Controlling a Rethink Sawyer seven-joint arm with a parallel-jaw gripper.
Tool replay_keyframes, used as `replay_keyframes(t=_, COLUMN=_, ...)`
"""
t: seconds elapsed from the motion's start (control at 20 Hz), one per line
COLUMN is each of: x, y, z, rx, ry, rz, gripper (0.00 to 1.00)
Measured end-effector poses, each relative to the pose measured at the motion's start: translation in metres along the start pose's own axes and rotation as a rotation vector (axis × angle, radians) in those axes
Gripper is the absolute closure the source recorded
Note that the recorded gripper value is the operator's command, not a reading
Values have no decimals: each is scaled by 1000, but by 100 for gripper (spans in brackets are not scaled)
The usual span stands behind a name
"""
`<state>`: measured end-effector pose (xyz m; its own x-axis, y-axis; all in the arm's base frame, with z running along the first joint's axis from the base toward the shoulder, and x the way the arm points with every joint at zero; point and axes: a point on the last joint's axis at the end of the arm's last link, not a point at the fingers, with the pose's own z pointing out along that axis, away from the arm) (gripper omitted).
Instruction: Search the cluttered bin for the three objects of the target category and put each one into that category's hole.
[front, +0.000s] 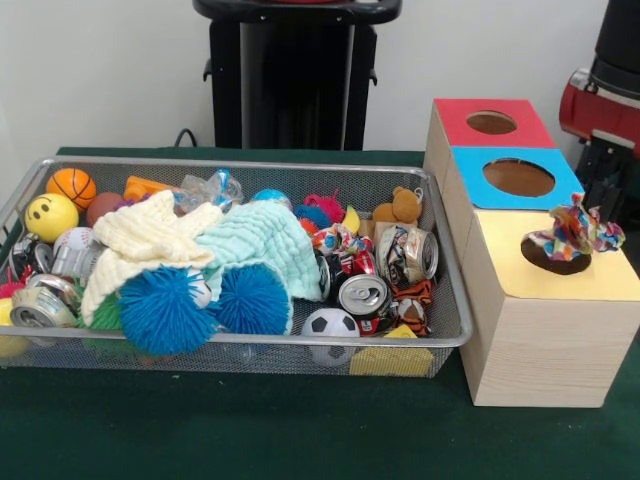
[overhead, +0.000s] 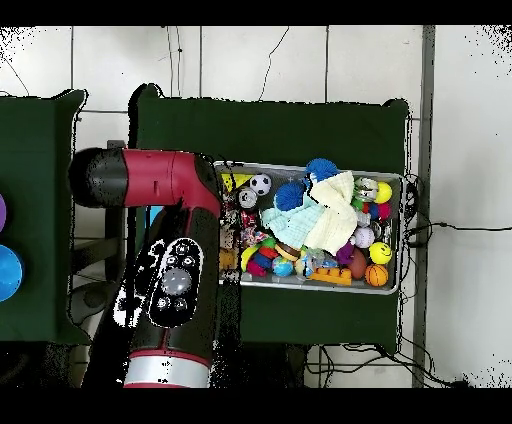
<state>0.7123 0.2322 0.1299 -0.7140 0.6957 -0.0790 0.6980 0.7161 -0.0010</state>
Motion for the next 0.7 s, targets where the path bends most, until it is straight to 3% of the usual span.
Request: replay_keyframes(t=0.7, x=4, y=-11, z=11, rx=23, ry=20, rz=10, gripper=100)
